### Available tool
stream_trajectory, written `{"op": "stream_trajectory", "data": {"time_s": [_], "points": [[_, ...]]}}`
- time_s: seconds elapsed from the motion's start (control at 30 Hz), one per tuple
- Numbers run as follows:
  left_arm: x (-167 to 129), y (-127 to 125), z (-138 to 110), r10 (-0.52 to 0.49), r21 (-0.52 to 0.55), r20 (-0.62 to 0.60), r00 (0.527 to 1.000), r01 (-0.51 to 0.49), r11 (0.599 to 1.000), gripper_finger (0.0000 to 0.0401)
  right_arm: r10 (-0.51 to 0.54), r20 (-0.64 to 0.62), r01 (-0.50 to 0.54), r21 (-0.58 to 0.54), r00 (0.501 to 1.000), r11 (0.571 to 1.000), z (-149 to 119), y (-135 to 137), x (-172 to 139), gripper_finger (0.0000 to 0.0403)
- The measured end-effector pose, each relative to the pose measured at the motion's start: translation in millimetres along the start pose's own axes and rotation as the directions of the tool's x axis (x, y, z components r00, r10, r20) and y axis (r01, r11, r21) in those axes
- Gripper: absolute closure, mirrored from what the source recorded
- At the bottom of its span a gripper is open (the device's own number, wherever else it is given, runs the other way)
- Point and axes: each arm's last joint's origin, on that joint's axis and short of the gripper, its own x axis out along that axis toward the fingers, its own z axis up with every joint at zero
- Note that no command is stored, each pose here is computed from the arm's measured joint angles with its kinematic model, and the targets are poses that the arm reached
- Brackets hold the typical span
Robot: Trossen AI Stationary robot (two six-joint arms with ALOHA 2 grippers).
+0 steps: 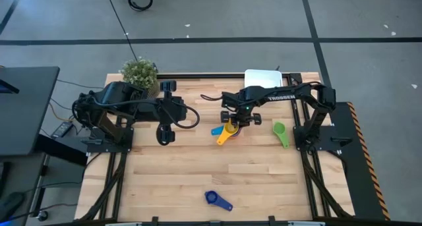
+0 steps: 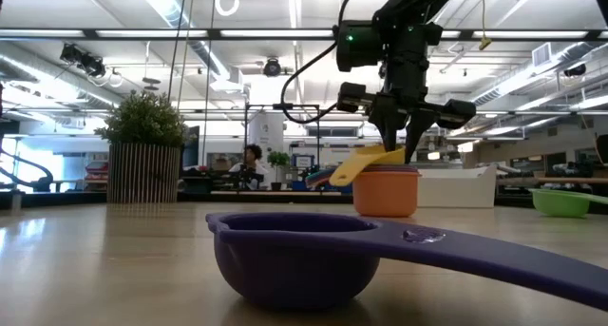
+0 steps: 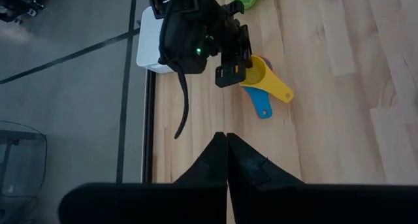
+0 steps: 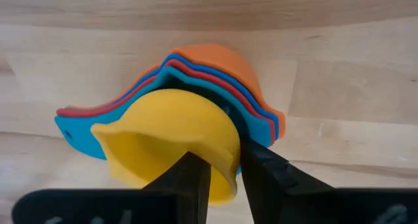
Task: Nest measuring cups in basket
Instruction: Stack the yellow measuring cup on top of the light blue measuring cup
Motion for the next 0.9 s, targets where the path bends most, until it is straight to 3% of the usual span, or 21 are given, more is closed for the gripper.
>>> {"op": "stream_trajectory", "data": {"time_s": [0.33,0.73,0.9], "points": [[0,0,0,0.0,0.036,0.0,1.0,0.0,0.999,0.0399,0.067,0.095,-0.067,-0.002,0.993,0.998,-5,7,-27,0.0316],[0,0,0,-0.001,0.043,0.001,1.0,0.001,0.999,0.0399,-0.005,0.051,0.005,0.001,0.999,1.0,-13,1,-26,0.0316],[0,0,0,0.0,0.043,0.0,1.0,0.0,0.999,0.0399,-0.014,0.089,0.014,-0.006,0.996,1.0,-12,1,-26,0.0316]]}}
